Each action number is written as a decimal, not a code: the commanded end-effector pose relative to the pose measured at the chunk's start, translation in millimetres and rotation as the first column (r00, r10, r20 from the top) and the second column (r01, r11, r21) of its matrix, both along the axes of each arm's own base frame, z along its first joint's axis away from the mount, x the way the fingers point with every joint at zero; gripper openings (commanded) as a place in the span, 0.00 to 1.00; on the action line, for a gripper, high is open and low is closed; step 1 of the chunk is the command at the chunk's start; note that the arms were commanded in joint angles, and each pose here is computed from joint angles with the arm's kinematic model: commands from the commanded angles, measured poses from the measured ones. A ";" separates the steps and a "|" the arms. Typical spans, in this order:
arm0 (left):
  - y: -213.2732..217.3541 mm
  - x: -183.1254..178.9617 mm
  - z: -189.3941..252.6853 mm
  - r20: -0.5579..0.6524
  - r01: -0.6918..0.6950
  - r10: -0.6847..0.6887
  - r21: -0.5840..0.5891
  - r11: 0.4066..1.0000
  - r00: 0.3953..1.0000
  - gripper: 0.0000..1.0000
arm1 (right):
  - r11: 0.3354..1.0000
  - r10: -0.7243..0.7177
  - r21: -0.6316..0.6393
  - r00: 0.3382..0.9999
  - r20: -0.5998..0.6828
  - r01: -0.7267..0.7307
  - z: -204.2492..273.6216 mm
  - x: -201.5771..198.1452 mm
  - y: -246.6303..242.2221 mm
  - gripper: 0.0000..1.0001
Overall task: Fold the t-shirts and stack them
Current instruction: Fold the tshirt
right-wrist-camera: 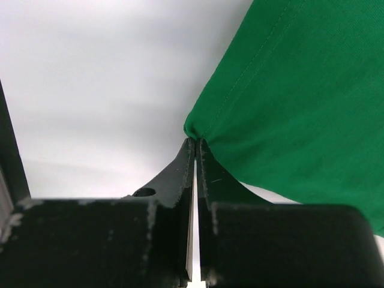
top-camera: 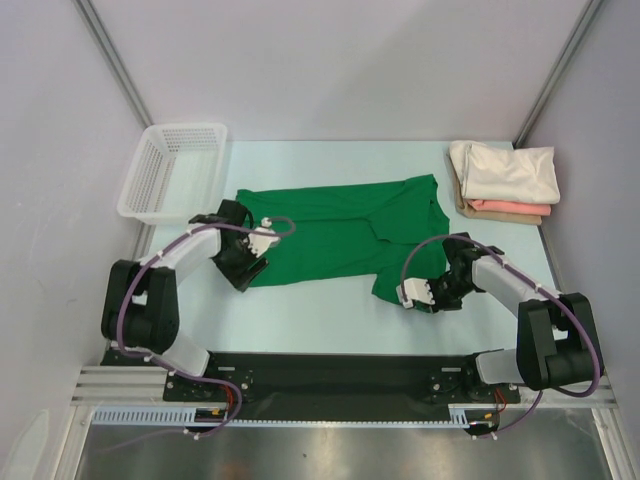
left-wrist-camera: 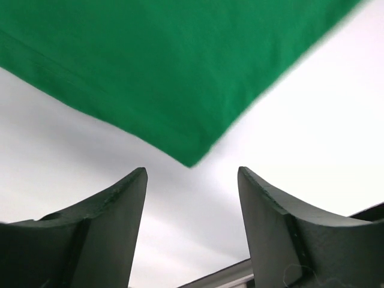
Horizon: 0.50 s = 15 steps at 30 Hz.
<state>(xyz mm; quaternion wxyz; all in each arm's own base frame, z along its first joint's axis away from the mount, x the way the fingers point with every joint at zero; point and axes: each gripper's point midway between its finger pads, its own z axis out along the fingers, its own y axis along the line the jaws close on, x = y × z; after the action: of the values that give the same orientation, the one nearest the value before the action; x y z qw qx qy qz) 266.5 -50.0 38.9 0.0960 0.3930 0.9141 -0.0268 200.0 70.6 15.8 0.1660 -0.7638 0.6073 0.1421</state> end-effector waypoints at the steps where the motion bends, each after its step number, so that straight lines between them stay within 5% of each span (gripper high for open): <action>1: 5.8 15.5 14.9 0.146 0.201 -0.204 0.040 0.979 0.968 0.67 | 0.999 -0.037 -0.007 0.999 0.011 0.037 8.2 8.9 -1.4 0.00; 15: -2.6 13.4 5.4 0.055 0.253 -0.253 -0.005 0.967 0.966 0.55 | 0.996 -0.087 -0.007 0.996 0.008 0.087 4.4 14.9 9.3 0.00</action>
<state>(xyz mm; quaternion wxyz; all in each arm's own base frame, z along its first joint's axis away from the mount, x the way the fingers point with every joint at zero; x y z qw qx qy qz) 274.4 -45.6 39.0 0.1072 0.4867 0.8668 -0.0158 202.4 74.0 15.2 0.1553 -0.7434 0.6359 0.1377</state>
